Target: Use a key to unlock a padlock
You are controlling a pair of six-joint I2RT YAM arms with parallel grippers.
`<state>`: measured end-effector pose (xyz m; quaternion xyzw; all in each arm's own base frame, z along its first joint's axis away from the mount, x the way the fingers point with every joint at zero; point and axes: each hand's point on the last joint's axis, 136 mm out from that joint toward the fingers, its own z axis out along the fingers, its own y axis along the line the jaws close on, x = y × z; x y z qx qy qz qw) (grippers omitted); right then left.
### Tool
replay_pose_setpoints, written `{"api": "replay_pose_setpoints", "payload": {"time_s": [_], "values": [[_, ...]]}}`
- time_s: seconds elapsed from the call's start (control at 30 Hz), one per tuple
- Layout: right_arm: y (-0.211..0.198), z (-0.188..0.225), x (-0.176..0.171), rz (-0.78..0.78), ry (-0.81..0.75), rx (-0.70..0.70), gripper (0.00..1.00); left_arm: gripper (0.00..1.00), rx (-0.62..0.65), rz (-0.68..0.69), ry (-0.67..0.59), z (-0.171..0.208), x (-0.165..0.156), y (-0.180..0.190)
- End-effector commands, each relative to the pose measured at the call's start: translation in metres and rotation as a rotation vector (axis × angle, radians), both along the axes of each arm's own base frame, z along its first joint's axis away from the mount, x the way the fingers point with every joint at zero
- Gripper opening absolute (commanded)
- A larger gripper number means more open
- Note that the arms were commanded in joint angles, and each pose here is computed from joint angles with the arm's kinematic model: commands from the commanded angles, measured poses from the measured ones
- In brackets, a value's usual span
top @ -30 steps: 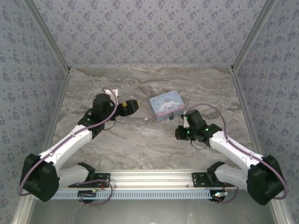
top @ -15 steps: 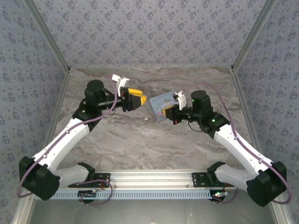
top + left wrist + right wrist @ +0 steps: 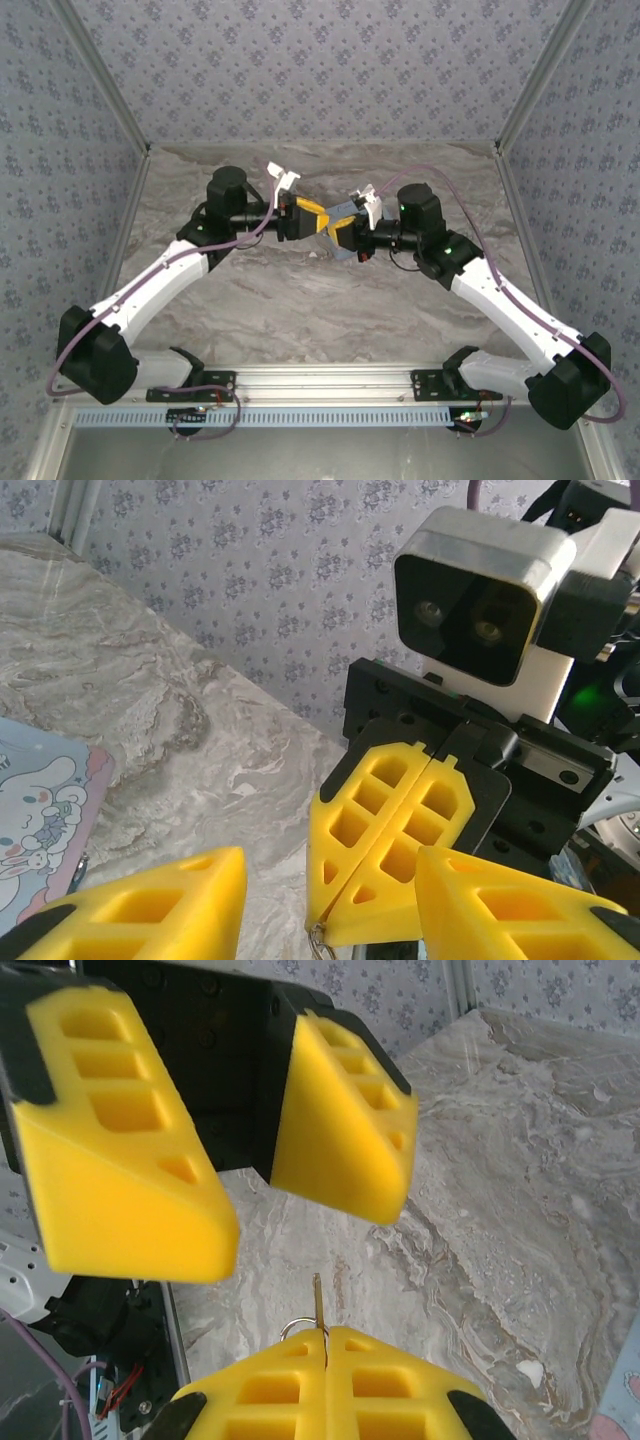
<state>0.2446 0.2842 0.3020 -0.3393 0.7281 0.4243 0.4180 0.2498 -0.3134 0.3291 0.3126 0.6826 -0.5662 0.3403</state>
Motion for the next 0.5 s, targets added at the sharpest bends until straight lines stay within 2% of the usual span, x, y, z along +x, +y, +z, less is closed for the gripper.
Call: {"api": "replay_pose_setpoints", "payload": {"time_s": [0.0, 0.27, 0.47], "values": [[0.0056, 0.0209, 0.0007, 0.020, -0.060, 0.038, 0.00, 0.44, -0.017, -0.034, -0.045, 0.0149, -0.0061, -0.0029], [0.0074, 0.0256, 0.0017, 0.014, -0.054, 0.066, 0.00, 0.33, -0.003, -0.049, -0.038, 0.0087, -0.0099, -0.0065], [0.0073, 0.0252, 0.0035, 0.005, -0.055, 0.066, 0.00, 0.17, 0.002, -0.052, -0.040, 0.0074, -0.0103, -0.0073]]}}
